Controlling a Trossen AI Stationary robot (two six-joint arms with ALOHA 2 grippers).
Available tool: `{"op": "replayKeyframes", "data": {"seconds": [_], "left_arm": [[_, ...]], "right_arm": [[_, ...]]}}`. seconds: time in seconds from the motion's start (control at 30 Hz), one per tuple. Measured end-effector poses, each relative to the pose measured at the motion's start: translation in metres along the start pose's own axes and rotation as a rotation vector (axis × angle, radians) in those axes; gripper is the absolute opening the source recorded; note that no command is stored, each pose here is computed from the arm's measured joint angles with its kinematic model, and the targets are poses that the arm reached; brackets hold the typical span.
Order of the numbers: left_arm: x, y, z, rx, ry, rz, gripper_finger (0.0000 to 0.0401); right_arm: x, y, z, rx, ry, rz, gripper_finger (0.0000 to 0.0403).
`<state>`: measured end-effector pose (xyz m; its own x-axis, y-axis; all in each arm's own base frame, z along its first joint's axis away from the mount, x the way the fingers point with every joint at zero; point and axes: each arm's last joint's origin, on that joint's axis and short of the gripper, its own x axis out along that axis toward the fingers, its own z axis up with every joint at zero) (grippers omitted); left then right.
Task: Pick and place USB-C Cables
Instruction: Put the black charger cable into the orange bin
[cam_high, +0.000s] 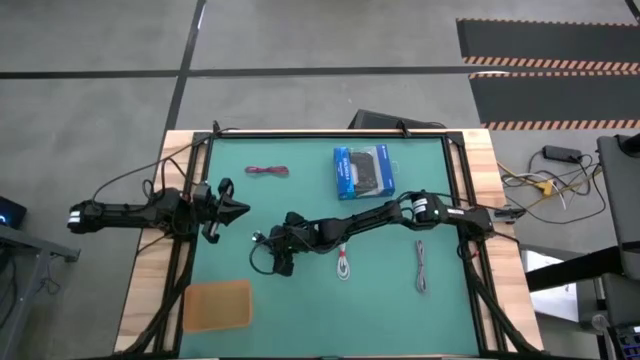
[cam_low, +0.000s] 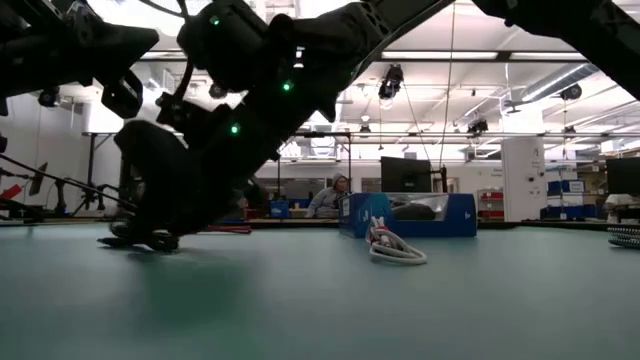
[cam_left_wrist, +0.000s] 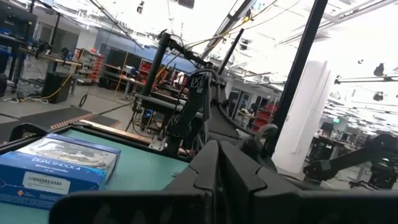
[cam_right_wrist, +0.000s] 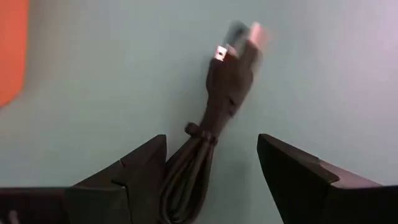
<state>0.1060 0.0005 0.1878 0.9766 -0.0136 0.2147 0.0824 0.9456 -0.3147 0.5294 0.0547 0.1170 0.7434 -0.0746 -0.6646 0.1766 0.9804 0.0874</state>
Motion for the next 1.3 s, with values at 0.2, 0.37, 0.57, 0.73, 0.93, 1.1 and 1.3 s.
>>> {"op": "replayKeyframes", "data": {"seconds": [0.2,0.37,0.57,0.73,0.93,1.1,1.3], "left_arm": [[0.0,0.0,0.0,0.0,0.001,0.0,0.0],[0.0,0.0,0.0,0.0,0.0,0.0,0.0],[0.0,0.0,0.0,0.0,0.0,0.0,0.0],[0.0,0.0,0.0,0.004,0.0,0.001,0.0],[0.0,0.0,0.0,0.008,-0.003,0.009,0.0],[0.0,0.0,0.0,0.0,-0.003,0.009,0.0],[0.0,0.0,0.0,0.0,-0.002,0.011,0.0]], "right_arm": [[0.001,0.0,-0.002,0.019,0.011,-0.004,0.0217],[0.001,-0.001,-0.002,0.016,0.014,-0.005,0.0157],[0.004,-0.002,-0.005,0.018,0.017,-0.008,0.0062],[0.004,-0.002,-0.004,-0.005,0.013,-0.007,0.0019],[0.004,-0.001,-0.003,-0.021,0.003,-0.004,0.002],[-0.008,0.007,0.003,-0.074,0.007,0.012,0.002],[-0.046,0.025,0.021,-0.194,0.025,0.055,0.002]]}}
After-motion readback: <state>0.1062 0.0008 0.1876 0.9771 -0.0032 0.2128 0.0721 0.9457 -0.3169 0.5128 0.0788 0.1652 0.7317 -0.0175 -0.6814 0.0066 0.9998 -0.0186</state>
